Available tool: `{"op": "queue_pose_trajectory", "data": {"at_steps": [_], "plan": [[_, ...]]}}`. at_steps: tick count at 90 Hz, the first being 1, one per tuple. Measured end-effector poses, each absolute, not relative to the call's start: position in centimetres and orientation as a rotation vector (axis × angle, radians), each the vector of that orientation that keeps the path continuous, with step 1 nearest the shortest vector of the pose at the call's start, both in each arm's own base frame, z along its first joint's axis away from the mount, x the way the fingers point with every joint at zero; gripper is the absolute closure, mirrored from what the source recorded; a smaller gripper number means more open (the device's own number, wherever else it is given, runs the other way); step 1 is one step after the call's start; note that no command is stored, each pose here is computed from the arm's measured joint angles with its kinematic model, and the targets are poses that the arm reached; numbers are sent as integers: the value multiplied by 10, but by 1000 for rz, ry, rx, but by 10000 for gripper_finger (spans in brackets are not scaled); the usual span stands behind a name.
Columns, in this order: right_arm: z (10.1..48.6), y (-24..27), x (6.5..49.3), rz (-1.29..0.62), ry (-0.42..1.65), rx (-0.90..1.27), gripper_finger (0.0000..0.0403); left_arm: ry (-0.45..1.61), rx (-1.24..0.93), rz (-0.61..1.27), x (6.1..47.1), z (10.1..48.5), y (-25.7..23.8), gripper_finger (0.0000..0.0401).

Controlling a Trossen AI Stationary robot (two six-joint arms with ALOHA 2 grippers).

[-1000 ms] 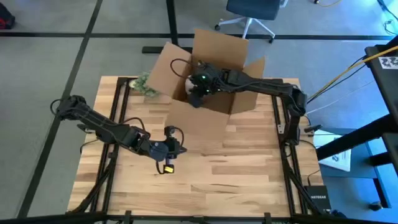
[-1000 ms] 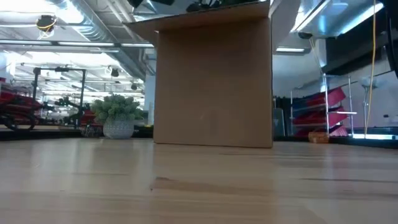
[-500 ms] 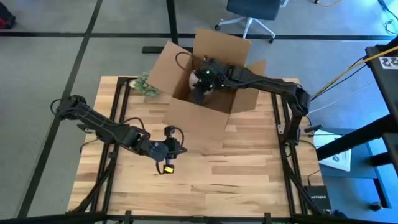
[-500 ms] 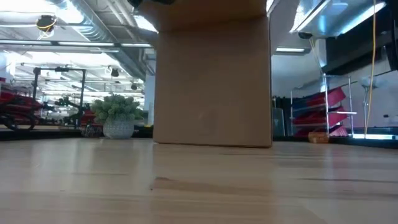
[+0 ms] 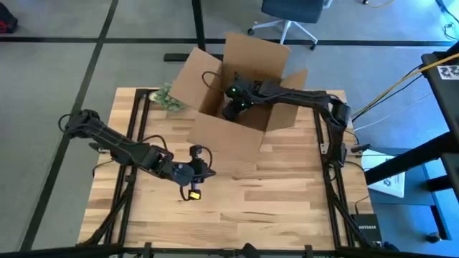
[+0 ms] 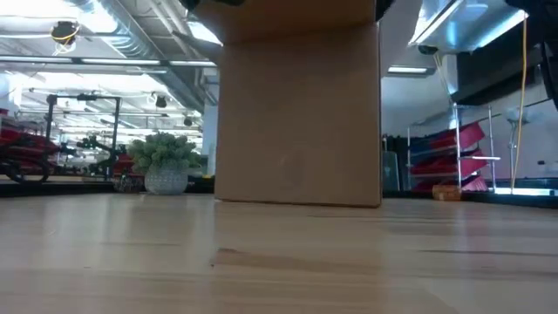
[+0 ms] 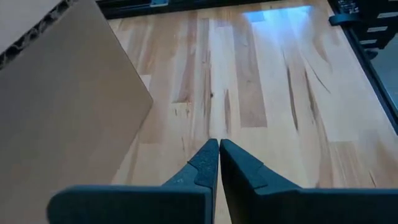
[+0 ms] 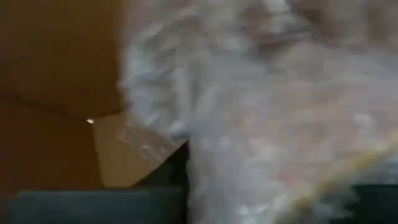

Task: Wrap mug
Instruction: Put the wrapped orange mug into the cardboard box, then return to Home Position

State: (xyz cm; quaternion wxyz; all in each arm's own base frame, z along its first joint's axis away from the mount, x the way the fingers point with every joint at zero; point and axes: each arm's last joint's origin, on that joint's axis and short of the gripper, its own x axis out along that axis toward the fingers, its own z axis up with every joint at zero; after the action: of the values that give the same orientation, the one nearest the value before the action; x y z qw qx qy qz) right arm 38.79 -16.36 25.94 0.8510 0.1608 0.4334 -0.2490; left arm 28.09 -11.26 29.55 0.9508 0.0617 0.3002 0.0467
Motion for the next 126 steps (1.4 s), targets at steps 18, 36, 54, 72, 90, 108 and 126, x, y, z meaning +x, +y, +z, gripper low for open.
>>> {"op": "queue_pose_trajectory", "data": {"at_steps": [18,36,54,72,90,108,126], "plan": [[266,-164,389,-523,881,331,192,613,124,88,281,295,-113,401],[309,-159,379,-505,823,308,138,616,125,88,281,295,-113,401],[333,-154,369,-500,822,308,131,617,144,82,281,295,-113,401],[362,-141,353,-461,892,323,132,622,144,76,280,295,-113,401],[398,-102,335,-408,940,242,132,652,157,77,279,292,-112,401],[405,-53,320,-334,944,128,136,674,154,75,274,292,-114,401],[404,10,289,-94,852,33,188,682,144,100,249,309,-107,401]]}}
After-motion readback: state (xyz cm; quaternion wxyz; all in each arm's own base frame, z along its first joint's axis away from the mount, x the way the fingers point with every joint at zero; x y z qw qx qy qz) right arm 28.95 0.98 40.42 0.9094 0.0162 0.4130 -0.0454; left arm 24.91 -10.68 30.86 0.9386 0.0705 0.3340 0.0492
